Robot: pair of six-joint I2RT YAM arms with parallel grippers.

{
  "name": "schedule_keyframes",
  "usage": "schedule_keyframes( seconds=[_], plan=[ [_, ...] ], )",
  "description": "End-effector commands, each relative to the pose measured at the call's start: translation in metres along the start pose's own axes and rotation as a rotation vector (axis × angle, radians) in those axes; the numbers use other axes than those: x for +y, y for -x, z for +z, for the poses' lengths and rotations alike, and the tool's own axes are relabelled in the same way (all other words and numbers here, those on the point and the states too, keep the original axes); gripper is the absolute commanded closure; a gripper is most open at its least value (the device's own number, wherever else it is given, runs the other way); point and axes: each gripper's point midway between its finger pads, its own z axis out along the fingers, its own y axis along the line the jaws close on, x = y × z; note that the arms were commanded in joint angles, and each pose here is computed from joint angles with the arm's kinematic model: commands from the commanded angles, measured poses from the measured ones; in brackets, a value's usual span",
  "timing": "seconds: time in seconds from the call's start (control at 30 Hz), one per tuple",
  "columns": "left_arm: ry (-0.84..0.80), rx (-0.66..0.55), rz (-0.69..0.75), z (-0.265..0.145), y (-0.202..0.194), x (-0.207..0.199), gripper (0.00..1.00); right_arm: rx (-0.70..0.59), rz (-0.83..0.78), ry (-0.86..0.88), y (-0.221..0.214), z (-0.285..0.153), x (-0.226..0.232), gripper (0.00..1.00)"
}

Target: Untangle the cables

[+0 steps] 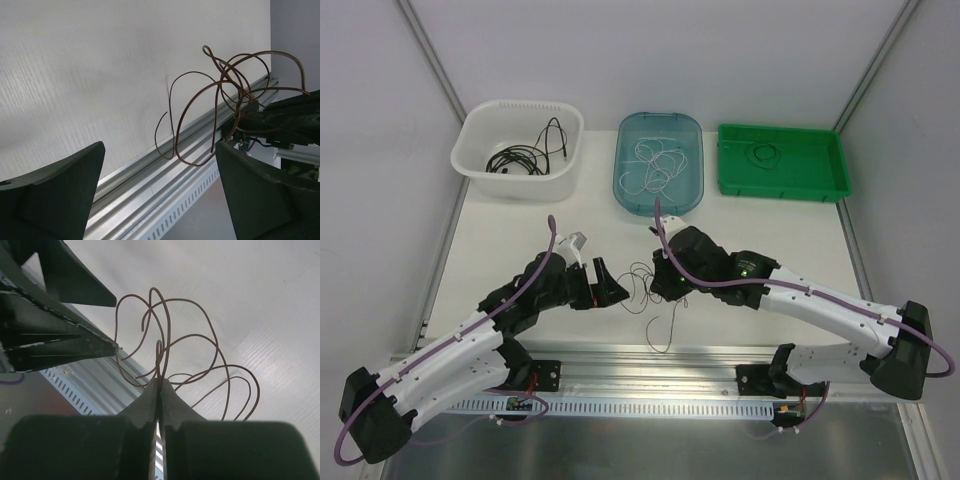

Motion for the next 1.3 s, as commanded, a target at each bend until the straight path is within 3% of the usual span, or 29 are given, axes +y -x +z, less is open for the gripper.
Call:
schedule_keyframes(
  seconds=[0.0, 0.07, 0.2, 0.23, 0.3, 0.33, 0.4, 0.43, 0.6, 0.67, 0.7, 0.9, 1.13, 1.27],
  plan=[
    [-0.075, -0.017, 0.037, 0.002, 0.009, -0.020, 0.08, -0.081, 0.019, 0.086, 0.018, -0.011, 0.018, 0.99],
    [-0.086, -0.014, 0.043, 0.004, 0.010, -0.024, 0.12, -0.095, 0.021, 0.094, 0.020, -0.013, 0.019, 0.99],
    [-0.105, -0.010, 0.051, 0.007, 0.014, -0.031, 0.32, -0.112, 0.032, 0.114, 0.021, -0.014, 0.022, 0.99],
    [-0.108, -0.008, 0.053, 0.008, 0.013, -0.032, 0.43, -0.114, 0.036, 0.116, 0.020, -0.014, 0.022, 0.99],
    [-0.111, -0.006, 0.051, 0.010, 0.014, -0.033, 0.56, -0.124, 0.043, 0.115, 0.021, -0.014, 0.021, 0.99],
    [-0.113, -0.005, 0.051, 0.010, 0.014, -0.033, 0.71, -0.127, 0.043, 0.115, 0.022, -0.014, 0.021, 0.99],
    [-0.116, -0.006, 0.050, 0.011, 0.014, -0.034, 0.87, -0.122, 0.042, 0.109, 0.019, -0.013, 0.020, 0.99],
    [-0.118, -0.009, 0.060, 0.010, 0.014, -0.034, 1.00, -0.122, 0.041, 0.105, 0.019, -0.013, 0.018, 0.99],
    [-0.054, -0.097, 0.103, 0.008, 0.030, -0.023, 1.00, -0.108, 0.030, 0.007, 0.008, -0.014, -0.004, 0.99],
    [0.043, -0.126, 0.133, 0.000, 0.038, -0.008, 1.00, -0.088, 0.017, -0.077, 0.000, -0.022, -0.023, 0.98],
    [0.126, -0.199, 0.151, -0.007, 0.057, 0.000, 1.00, -0.110, 0.011, -0.148, 0.004, -0.027, -0.037, 0.96],
    [0.527, -0.268, 0.201, -0.055, 0.095, 0.064, 1.00, -0.125, 0.045, -0.422, -0.003, -0.071, -0.111, 0.93],
    [0.684, -0.432, 0.170, -0.115, 0.141, 0.083, 1.00, -0.147, 0.170, -0.576, -0.010, -0.104, -0.160, 0.92],
    [0.758, -0.480, 0.196, -0.142, 0.154, 0.082, 1.00, -0.091, 0.237, -0.628, -0.025, -0.103, -0.179, 0.90]
  ],
)
